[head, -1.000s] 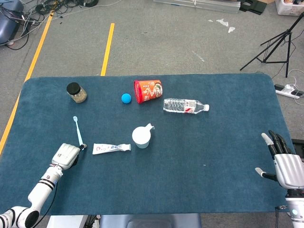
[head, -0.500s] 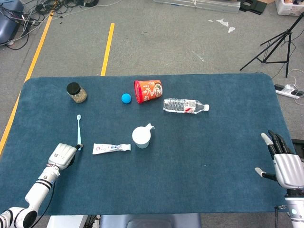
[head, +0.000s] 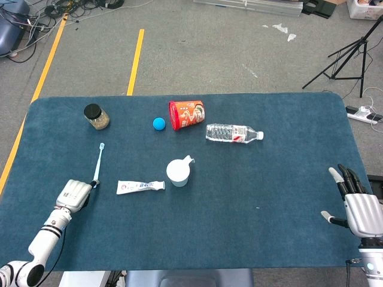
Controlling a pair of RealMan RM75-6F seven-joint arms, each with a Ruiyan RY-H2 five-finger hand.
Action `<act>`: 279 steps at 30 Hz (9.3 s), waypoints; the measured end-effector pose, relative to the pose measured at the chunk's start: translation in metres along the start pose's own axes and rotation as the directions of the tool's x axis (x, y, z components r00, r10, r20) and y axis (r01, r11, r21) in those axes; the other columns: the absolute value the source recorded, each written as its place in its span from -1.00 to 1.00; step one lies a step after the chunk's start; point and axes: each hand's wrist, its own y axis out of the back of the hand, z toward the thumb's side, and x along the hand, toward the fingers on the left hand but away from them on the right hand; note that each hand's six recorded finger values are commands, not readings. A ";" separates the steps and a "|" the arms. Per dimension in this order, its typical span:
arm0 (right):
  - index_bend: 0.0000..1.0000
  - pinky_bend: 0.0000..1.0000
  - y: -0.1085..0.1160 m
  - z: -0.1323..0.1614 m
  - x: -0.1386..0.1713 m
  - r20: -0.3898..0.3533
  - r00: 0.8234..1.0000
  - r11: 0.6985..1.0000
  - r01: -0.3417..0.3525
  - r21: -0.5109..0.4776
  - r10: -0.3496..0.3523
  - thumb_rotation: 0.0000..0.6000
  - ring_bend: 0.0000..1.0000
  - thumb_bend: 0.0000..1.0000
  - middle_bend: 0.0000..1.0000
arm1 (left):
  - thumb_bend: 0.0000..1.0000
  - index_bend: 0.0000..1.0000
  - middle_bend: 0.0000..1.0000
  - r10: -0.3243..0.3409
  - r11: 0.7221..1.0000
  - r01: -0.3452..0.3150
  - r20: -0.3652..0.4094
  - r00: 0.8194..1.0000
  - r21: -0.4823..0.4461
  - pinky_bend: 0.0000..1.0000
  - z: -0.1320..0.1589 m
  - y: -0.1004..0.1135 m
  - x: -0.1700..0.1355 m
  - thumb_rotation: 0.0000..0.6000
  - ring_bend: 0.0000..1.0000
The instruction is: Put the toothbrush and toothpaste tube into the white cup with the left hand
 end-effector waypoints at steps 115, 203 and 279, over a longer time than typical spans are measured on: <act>-1.00 -0.27 0.007 -0.006 0.001 0.014 1.000 1.000 0.013 -0.021 -0.013 1.00 -1.00 -1.00 -1.00 | -0.59 0.07 -1.00 -0.015 0.895 -0.197 -0.469 0.883 -0.400 -0.94 -0.034 0.000 0.058 1.00 -1.00; -1.00 -0.27 0.009 -0.008 0.001 0.018 1.000 1.000 0.017 -0.026 -0.017 1.00 -1.00 -1.00 -1.00 | -0.29 0.08 -1.00 -0.048 0.906 -0.171 -0.494 0.868 -0.388 -0.94 -0.041 -0.006 0.065 1.00 -1.00; -1.00 -0.27 0.017 -0.008 0.006 0.012 0.999 0.998 0.044 -0.041 -0.043 1.00 -1.00 -1.00 -1.00 | -0.10 0.22 -0.98 0.414 0.883 -0.458 -0.282 0.865 -0.107 -0.94 -0.003 0.150 -0.044 1.00 -1.00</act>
